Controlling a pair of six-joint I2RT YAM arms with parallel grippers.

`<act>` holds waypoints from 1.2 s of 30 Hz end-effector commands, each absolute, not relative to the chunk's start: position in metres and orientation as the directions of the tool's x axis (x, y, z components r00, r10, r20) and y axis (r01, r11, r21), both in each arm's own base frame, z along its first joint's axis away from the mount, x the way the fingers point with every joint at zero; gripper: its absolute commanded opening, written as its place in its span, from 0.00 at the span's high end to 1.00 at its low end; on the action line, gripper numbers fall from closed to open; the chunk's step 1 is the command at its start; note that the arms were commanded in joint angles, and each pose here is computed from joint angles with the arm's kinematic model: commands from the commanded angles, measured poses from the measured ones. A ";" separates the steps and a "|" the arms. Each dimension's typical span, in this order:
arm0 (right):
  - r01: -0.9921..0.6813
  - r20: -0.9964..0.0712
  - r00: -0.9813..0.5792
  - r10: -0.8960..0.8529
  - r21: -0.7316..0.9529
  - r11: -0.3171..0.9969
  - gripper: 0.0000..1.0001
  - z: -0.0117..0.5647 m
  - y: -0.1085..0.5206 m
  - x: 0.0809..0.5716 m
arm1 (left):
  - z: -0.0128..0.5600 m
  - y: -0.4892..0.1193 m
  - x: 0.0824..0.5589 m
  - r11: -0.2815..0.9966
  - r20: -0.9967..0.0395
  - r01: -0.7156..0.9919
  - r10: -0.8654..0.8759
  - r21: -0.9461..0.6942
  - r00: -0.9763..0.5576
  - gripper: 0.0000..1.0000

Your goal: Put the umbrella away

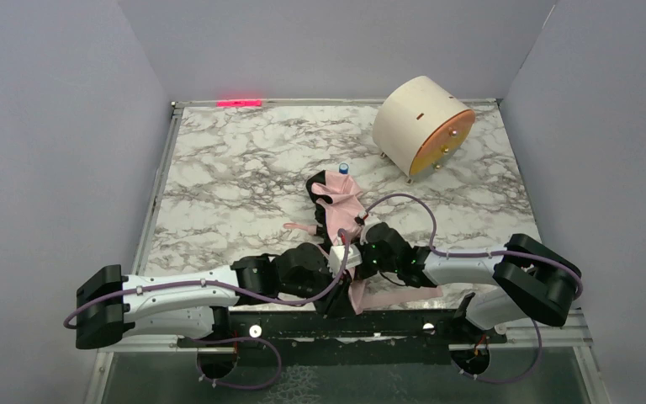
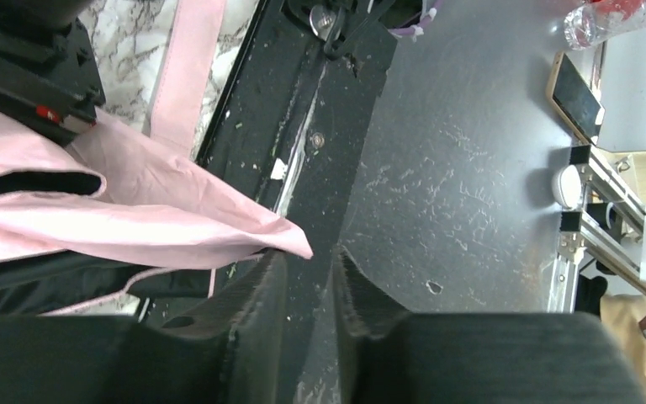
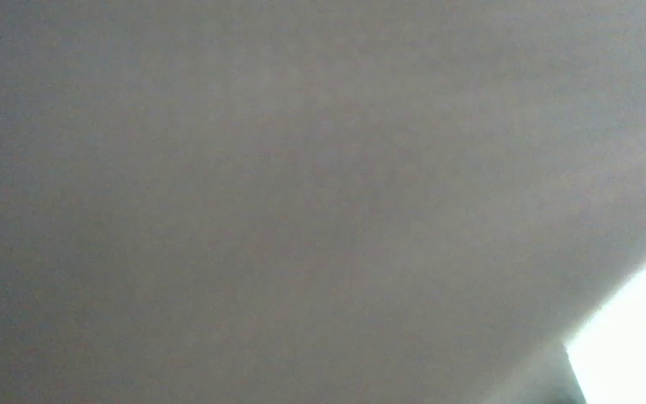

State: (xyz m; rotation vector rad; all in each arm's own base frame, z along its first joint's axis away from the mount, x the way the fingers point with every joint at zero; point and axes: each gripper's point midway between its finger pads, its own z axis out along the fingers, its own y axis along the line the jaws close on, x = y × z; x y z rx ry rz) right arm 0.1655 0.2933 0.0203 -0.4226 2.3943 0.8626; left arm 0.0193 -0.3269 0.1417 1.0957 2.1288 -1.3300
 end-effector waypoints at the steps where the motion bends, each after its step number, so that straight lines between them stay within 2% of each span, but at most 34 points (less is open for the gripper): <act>1: -0.462 -0.601 -0.789 -0.128 0.443 0.768 0.85 0.014 0.288 0.168 | 0.148 -0.308 0.012 0.255 -0.660 0.777 0.416 -0.575 -0.625 0.68; 5: -0.477 -0.617 -0.775 -0.136 0.431 0.766 0.85 0.024 0.284 0.167 | 0.194 -0.296 0.033 0.303 -0.754 0.805 0.291 -0.511 -0.589 0.59; 10: -0.552 -0.645 -0.739 -0.196 0.412 0.725 0.80 0.041 0.283 0.160 | 0.265 -0.294 0.069 0.378 -0.871 0.844 0.158 -0.382 -0.465 0.59; 16: -0.589 -0.697 -0.695 -0.174 0.414 0.694 0.67 0.091 0.266 0.150 | 0.292 -0.290 0.153 0.692 -0.939 0.700 0.096 -0.175 -0.330 0.63; 19: -0.578 -0.732 -0.667 -0.139 0.392 0.716 0.64 0.120 0.251 0.151 | 0.298 -0.282 0.201 0.779 -0.948 0.607 0.051 -0.159 -0.314 0.63; 23: -0.536 -0.796 -0.602 -0.055 0.352 0.768 0.63 0.157 0.231 0.164 | 0.284 -0.289 0.250 0.762 -0.934 0.609 0.017 -0.219 -0.356 0.63; 27: -0.460 -0.836 -0.548 -0.001 0.301 0.835 0.63 0.185 0.216 0.184 | 0.234 -0.312 0.265 0.733 -0.898 0.661 0.172 -0.158 -0.406 0.64; 30: -0.398 -0.857 -0.516 -0.003 0.237 0.886 0.61 0.197 0.208 0.201 | 0.193 -0.327 0.258 0.686 -0.849 0.706 0.258 -0.175 -0.461 0.70; 33: -0.365 -0.880 -0.475 0.003 0.200 0.909 0.60 0.211 0.204 0.214 | 0.164 -0.339 0.232 0.589 -0.801 0.764 0.307 -0.265 -0.514 0.76; 36: -0.360 -0.895 -0.446 0.007 0.186 0.914 0.59 0.223 0.206 0.221 | 0.138 -0.331 0.212 0.582 -0.764 0.756 0.328 -0.299 -0.555 0.77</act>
